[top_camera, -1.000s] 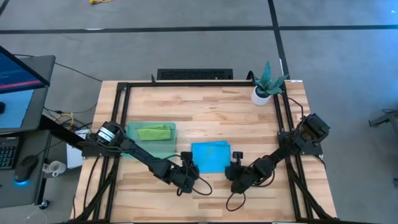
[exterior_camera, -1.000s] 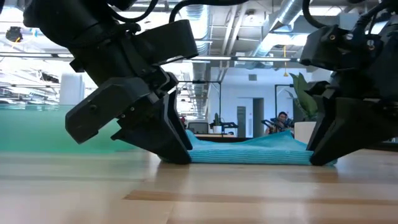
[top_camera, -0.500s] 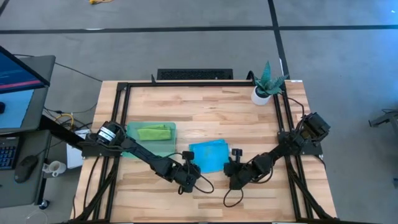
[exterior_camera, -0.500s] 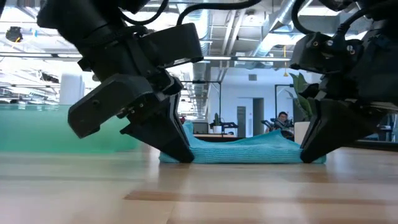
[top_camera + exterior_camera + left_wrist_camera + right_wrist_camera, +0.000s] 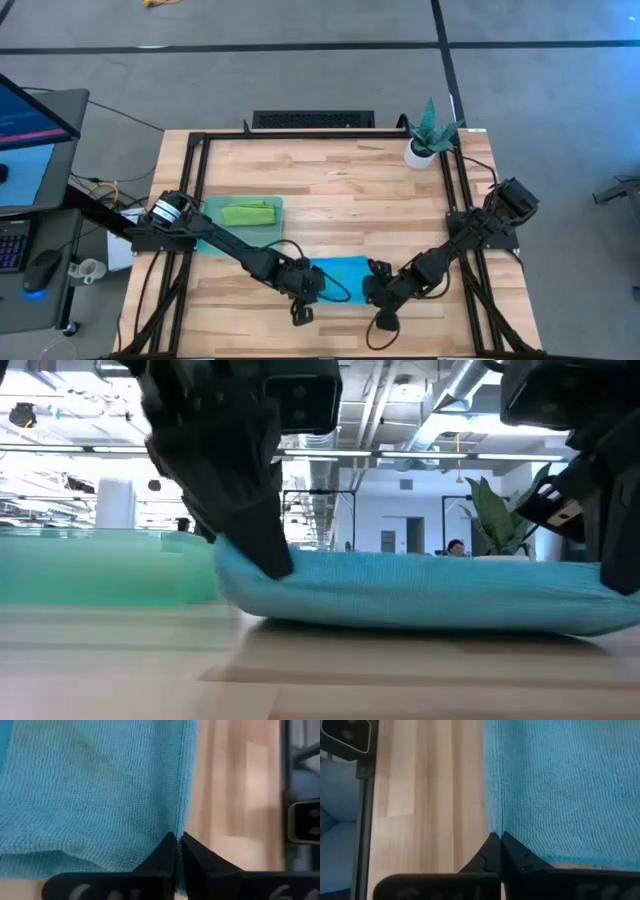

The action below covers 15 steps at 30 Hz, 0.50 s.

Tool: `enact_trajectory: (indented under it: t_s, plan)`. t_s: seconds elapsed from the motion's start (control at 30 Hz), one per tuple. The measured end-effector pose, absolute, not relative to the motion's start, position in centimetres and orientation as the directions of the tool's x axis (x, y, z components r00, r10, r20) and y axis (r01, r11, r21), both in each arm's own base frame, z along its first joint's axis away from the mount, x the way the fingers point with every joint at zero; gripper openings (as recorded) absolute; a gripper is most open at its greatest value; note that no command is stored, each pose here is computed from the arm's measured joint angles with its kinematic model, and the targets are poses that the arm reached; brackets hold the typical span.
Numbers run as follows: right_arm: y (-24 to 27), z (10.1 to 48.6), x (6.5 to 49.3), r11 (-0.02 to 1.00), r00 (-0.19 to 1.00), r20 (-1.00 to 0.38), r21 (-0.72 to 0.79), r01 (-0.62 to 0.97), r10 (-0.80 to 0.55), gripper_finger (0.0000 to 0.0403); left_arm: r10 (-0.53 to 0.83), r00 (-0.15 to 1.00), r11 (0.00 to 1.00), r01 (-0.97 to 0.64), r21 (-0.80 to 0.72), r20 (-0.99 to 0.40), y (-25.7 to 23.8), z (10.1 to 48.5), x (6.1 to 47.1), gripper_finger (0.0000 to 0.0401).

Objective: Roll microfiber towels into tight, uniform cylinder then place into a basket
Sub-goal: Roll the blue towel

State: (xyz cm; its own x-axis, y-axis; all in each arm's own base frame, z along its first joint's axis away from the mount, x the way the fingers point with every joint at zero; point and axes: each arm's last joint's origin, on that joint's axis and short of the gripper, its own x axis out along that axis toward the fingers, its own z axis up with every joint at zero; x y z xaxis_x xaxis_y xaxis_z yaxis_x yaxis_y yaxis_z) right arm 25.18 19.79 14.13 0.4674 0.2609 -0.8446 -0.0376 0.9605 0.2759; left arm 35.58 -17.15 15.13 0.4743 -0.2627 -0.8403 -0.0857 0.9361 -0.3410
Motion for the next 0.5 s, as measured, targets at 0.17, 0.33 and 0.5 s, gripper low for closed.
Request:
enact_trajectory:
  t_s: [0.17,0.33,0.5]
  plan:
    - [18.7,14.1,25.9,0.951,0.466,-0.856,0.296,0.085,0.225,0.0007,-0.269,0.440,0.904,-0.191,-0.382,-0.857,-16.6,15.1,35.6,0.0006]
    - [17.2,14.2,27.0,0.919,0.451,-0.852,0.365,0.150,0.265,0.0011,-0.233,0.387,0.894,-0.275,-0.353,-0.892,-15.7,14.8,35.3,0.0006]
    - [16.4,14.2,27.6,0.917,0.449,-0.852,0.369,0.149,0.270,0.0008,-0.238,0.368,0.894,-0.279,-0.351,-0.899,-15.6,14.8,35.2,0.0006]
